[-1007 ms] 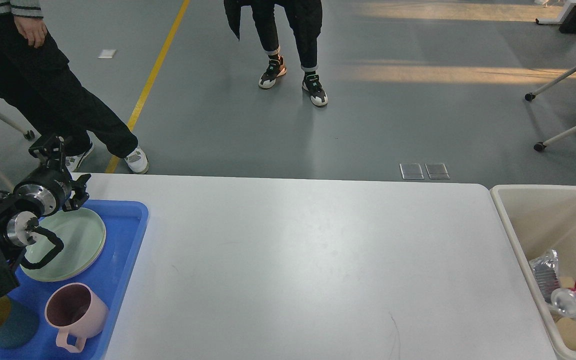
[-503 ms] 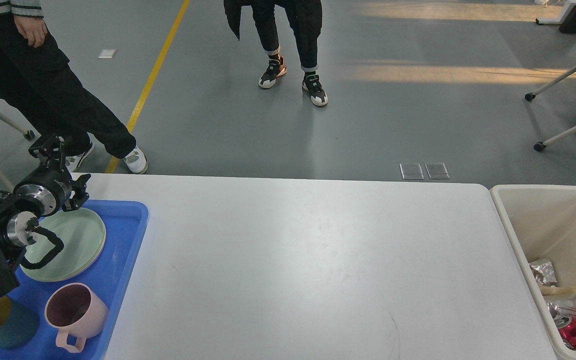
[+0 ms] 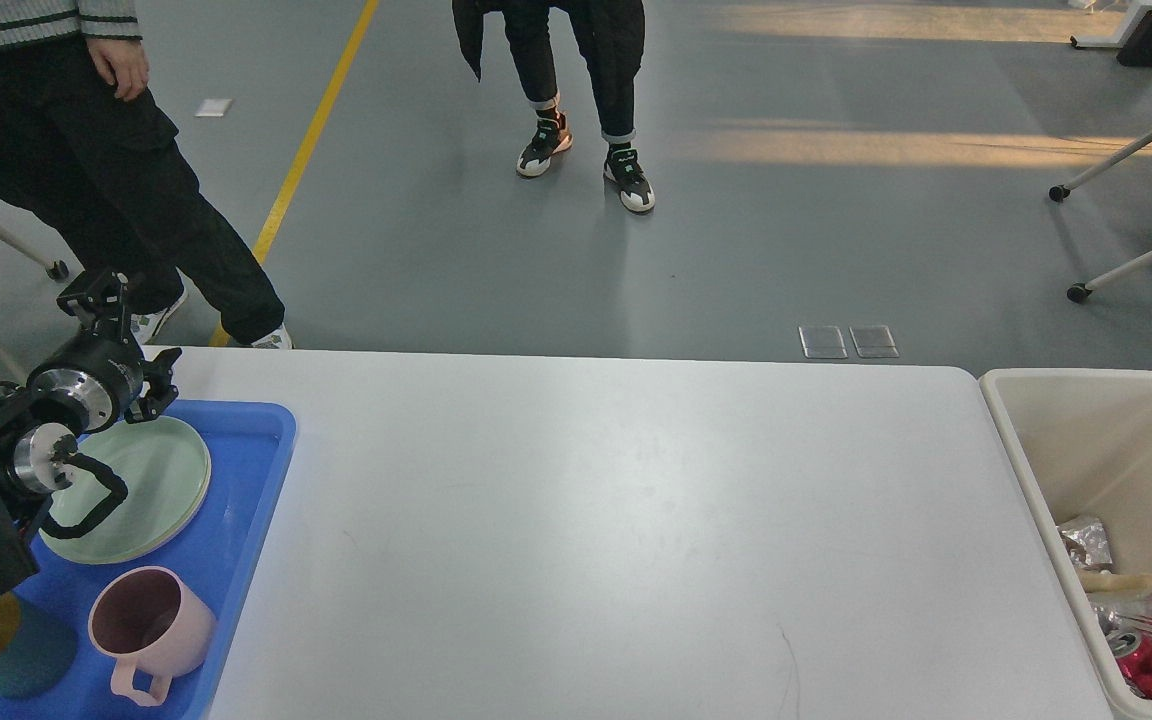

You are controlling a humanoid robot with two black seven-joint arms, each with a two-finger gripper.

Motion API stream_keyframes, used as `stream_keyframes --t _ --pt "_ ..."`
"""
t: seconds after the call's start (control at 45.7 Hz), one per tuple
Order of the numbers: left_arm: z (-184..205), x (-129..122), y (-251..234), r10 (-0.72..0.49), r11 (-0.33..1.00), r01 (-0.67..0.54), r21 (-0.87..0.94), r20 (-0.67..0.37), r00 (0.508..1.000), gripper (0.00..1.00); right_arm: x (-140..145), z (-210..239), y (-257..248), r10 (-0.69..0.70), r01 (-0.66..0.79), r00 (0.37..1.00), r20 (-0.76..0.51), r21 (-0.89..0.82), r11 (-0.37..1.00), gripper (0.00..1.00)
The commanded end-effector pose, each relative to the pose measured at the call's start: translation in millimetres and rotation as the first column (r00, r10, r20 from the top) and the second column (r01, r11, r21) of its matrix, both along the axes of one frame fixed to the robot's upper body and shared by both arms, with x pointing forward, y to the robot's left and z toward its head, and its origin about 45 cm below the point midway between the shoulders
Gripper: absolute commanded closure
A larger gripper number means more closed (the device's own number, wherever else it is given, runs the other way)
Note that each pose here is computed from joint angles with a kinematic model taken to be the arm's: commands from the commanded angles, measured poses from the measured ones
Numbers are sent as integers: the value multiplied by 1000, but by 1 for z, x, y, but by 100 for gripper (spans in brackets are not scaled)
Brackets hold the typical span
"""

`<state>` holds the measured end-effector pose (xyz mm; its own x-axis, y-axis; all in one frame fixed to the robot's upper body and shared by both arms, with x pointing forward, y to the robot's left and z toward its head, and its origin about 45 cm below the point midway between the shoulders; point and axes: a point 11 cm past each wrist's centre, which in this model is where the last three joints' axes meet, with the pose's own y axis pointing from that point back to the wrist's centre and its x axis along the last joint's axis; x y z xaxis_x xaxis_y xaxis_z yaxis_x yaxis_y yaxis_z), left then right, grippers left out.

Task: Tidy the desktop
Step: 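Drop the red can into the white bin with the right gripper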

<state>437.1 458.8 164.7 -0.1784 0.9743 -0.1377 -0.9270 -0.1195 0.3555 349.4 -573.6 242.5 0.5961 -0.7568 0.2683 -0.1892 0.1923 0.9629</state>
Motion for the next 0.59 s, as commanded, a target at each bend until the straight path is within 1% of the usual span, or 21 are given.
stream_keyframes --t 0.0,0.131,0.306,0.416,0.569 --pt "0 0 0 0 1000 0 0 0 1000 4 13 31 -3 6 -5 998 58 -24 1000 0" --pt "0 0 0 0 1000 0 0 0 1000 4 32 58 7 35 -31 992 118 -31 999 0" --pt "0 0 0 0 1000 0 0 0 1000 4 60 91 35 96 -97 975 201 -2 995 0" --pt "0 0 0 0 1000 0 0 0 1000 4 81 100 64 149 -157 960 237 15 988 0" --pt "0 0 0 0 1000 0 0 0 1000 4 102 114 98 175 -212 933 314 85 974 0"
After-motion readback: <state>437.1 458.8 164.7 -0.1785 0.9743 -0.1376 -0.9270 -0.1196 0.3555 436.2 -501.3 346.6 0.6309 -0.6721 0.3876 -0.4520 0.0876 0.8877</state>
